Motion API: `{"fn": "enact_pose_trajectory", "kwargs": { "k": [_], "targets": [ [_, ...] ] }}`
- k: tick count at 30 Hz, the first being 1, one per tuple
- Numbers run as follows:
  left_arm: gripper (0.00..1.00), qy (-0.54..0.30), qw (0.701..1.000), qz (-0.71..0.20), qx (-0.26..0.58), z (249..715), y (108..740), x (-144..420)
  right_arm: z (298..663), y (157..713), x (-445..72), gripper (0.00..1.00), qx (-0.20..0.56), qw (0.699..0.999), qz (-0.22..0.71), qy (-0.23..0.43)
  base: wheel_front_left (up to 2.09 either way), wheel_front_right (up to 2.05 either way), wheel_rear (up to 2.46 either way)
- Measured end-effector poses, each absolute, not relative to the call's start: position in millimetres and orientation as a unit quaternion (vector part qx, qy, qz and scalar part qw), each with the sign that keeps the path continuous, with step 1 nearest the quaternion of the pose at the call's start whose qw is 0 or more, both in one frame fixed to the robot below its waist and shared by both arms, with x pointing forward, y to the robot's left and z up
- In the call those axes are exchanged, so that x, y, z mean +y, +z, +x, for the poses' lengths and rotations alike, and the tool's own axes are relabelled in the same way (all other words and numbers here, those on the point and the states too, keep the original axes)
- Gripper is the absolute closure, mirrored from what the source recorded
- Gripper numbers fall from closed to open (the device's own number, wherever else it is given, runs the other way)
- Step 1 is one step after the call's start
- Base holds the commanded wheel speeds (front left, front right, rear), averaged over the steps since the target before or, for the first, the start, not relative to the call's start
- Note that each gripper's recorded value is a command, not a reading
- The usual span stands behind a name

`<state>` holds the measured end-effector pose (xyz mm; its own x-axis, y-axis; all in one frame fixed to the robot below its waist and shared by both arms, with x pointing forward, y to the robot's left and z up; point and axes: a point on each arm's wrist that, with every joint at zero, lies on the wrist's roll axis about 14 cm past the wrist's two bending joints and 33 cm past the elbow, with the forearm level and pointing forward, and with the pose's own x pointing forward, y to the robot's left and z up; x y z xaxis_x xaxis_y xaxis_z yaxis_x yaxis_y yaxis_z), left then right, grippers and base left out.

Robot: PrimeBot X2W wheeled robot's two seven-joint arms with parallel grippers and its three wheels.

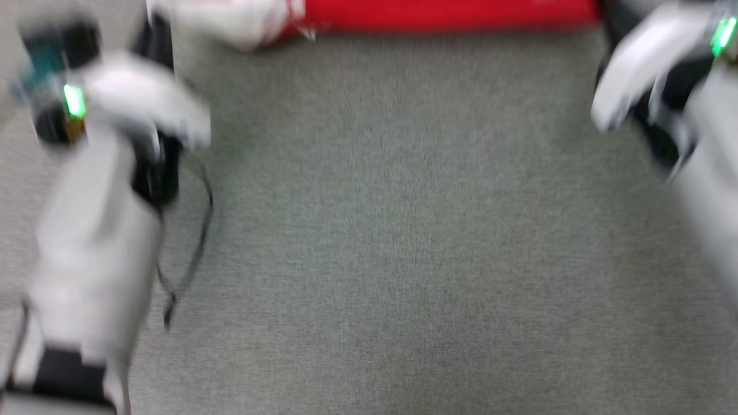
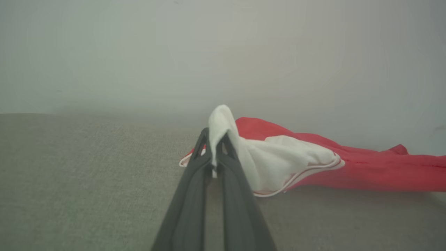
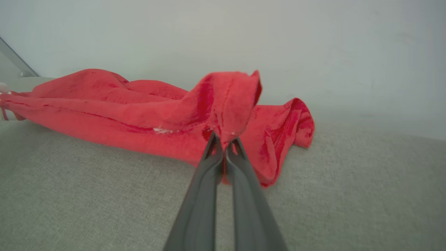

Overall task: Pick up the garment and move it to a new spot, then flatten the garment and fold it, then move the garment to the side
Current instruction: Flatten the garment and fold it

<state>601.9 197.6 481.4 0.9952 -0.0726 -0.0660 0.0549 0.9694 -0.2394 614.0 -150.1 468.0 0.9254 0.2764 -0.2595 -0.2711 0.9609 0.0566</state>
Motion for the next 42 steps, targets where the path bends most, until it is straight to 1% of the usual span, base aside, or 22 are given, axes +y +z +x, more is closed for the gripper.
{"fn": "enact_pose_trajectory", "kwargs": {
  "k": [5,12,18,24,29,33,36,42],
  "targets": [
    [1.0,0.006,0.987,-0.147,0.069,530.3,454.7,211.3,557.6,451.3,-151.9,1.0,0.149,0.978,0.04,0.139,0.0,0.0,0.0],
    [1.0,0.038,0.985,-0.152,0.076,442.0,456.4,222.7,487.3,443.2,-152.7,1.0,0.161,0.975,0.064,0.14,0.0,0.0,0.0],
    [1.0,0.058,0.984,-0.149,0.081,378.9,474.3,229.5,441.7,446.7,-162.3,1.0,0.154,0.976,0.085,0.131,0.0,0.0,0.0],
    [1.0,0.067,0.985,-0.143,0.076,332.5,500.9,232.4,396.8,439.5,-171.5,1.0,0.166,0.974,0.099,0.121,0.0,0.0,0.0],
    [1.0,0.068,0.985,-0.143,0.065,311.8,522.2,231.4,370.7,440.7,-178.0,1.0,0.18,0.972,0.099,0.115,0.0,0.0,0.0],
    [1.0,0.056,0.987,-0.136,0.065,311.0,529.6,227.8,353.8,440.7,-176.5,1.0,0.206,0.967,0.098,0.109,0.0,0.0,0.0],
    [1.0,0.042,0.987,-0.132,0.079,315.9,525.8,221.5,346.9,445.0,-176.4,1.0,0.226,0.965,0.086,0.103,0.0,0.0,0.0],
    [1.0,0.006,0.985,-0.133,0.111,345.8,510.1,205.9,343.1,438.5,-176.3,1.0,0.284,0.952,0.068,0.09,0.0,0.0,0.0]
  ]
}}
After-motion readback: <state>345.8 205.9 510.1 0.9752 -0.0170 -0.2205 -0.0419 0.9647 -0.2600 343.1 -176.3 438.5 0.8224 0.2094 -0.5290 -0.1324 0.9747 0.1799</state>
